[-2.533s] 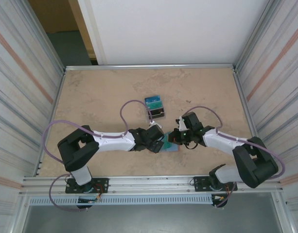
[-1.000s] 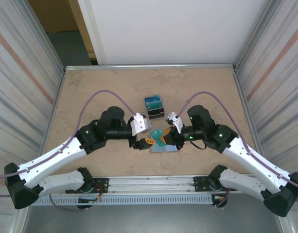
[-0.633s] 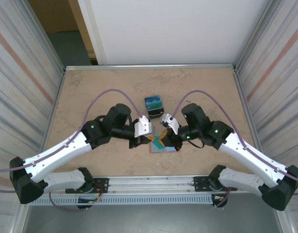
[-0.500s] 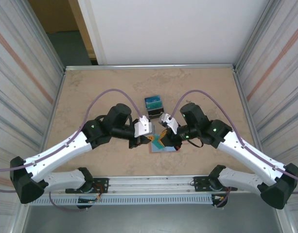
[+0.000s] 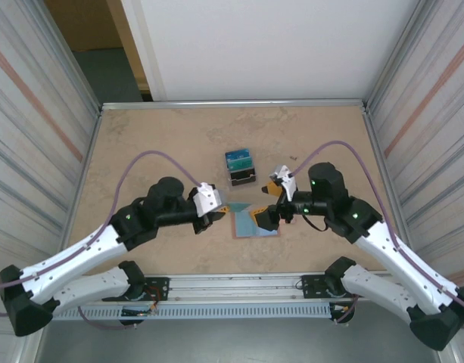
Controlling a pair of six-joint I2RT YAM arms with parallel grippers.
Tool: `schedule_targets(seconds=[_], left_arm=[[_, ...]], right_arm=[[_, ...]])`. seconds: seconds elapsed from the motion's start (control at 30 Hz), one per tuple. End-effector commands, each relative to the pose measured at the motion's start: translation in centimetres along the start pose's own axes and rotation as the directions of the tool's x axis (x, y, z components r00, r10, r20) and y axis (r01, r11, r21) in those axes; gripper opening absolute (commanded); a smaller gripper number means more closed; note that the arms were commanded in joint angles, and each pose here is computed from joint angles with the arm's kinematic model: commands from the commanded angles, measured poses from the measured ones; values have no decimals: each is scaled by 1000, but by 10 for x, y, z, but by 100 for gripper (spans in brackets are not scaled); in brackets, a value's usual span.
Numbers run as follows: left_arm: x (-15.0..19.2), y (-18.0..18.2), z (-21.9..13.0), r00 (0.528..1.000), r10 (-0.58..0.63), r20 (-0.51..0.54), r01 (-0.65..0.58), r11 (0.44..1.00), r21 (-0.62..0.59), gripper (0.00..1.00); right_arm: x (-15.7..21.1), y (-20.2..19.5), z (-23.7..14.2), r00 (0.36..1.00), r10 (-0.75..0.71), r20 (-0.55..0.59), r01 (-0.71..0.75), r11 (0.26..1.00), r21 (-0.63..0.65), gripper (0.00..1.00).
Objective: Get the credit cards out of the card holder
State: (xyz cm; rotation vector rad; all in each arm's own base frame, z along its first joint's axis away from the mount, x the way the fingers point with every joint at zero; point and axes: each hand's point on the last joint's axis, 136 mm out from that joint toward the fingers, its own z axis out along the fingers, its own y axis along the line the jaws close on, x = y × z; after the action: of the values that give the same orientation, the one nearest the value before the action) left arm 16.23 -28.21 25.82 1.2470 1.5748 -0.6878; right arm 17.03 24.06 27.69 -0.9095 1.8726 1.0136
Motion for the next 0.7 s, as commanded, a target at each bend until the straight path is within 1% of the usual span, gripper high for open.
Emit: schedule_targets(seconds=[0.0,0.07,0.13,0.23,0.27,0.37,0.5,0.6,0.67], left_arm=[[-27,19,-16,974,-115,196,138,985,-104,0],[-30,22,-23,954,-155,256,190,975,-116,0],[-33,22,-29,934,-188,305,231,967,-111,0],[-38,23,-36,900,-233,368,283,955,-89,0],[-41,23,-37,885,-252,390,303,950,-74,0],[-47,24,-39,836,-310,454,357,934,-21,0],[-50,29,-40,758,-396,519,435,899,50,0],[-51,33,-40,710,-445,546,476,874,94,0],[-53,36,-40,682,-467,563,495,861,115,0]], right_arm=[[-28,-9,-16,983,43,179,-54,997,54,99],[-32,-13,-25,968,54,243,-76,994,83,99],[-35,-26,-33,948,93,305,-141,980,137,99],[-32,-51,-39,903,197,382,-293,933,210,99],[-30,-57,-37,896,212,389,-313,925,217,99],[-26,-59,-24,891,248,381,-331,928,169,99],[-32,-52,-5,867,311,390,-349,937,28,99],[-39,-35,7,892,303,335,-292,953,-85,99],[-45,-22,10,901,289,323,-244,954,-174,99]])
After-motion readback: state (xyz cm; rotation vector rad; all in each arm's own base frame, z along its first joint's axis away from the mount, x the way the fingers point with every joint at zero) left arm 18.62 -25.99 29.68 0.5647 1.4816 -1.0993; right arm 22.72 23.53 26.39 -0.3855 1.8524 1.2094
